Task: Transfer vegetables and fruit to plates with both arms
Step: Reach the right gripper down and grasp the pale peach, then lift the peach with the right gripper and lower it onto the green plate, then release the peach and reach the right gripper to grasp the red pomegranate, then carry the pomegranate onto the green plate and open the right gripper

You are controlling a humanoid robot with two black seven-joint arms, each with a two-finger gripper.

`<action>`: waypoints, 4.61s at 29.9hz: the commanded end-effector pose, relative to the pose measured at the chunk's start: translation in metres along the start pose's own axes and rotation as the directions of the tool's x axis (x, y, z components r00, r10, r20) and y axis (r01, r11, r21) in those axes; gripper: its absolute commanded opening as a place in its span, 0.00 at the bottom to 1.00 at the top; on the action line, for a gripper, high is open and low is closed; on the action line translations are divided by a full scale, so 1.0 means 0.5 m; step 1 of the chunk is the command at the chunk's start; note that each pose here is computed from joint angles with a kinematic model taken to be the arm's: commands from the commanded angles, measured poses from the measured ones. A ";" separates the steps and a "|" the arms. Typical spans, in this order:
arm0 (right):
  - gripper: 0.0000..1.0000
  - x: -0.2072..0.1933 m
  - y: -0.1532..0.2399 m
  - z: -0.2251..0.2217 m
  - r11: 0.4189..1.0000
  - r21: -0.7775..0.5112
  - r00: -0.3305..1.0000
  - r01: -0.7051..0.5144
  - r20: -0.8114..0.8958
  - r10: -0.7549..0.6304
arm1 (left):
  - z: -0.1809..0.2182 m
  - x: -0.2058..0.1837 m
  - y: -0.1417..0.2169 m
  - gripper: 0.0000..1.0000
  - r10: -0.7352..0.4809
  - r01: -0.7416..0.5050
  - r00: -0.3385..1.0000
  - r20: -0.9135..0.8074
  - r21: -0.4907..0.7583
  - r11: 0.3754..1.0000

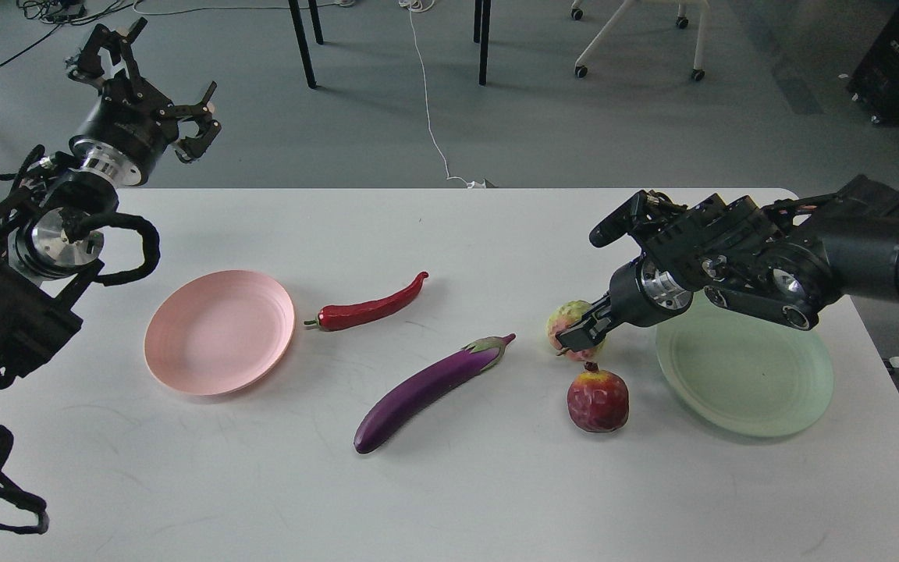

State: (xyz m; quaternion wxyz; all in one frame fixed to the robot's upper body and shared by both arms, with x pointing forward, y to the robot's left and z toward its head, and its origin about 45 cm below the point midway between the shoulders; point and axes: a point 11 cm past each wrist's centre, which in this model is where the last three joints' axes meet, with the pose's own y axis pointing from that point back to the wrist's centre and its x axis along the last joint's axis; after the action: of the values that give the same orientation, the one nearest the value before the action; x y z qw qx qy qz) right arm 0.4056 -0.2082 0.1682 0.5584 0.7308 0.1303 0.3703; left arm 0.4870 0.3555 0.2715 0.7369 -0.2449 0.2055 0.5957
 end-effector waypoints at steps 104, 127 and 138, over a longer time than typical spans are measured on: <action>0.52 -0.293 0.262 0.149 0.990 -0.143 0.999 -0.009 0.051 0.017 | 0.046 0.047 0.038 0.98 0.036 -0.035 0.997 0.072 -0.004 0.999; 0.96 -0.179 0.283 0.148 0.943 -0.119 0.922 -0.312 0.202 0.330 | 0.024 -0.008 0.025 0.98 -0.037 0.028 0.986 0.160 0.061 0.998; 0.98 -0.009 0.279 0.151 0.677 -0.127 0.474 -0.725 0.621 0.625 | -0.064 -0.188 0.073 0.98 -0.518 0.279 0.550 0.655 0.441 0.853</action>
State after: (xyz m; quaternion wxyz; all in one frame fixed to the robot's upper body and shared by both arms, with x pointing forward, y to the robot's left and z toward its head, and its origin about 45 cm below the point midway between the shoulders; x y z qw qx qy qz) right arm 0.4093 -0.3224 0.2848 0.3692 0.8341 -0.2717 0.3069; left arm 0.4457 0.2953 0.2859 0.8767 0.0614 -0.0401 0.4753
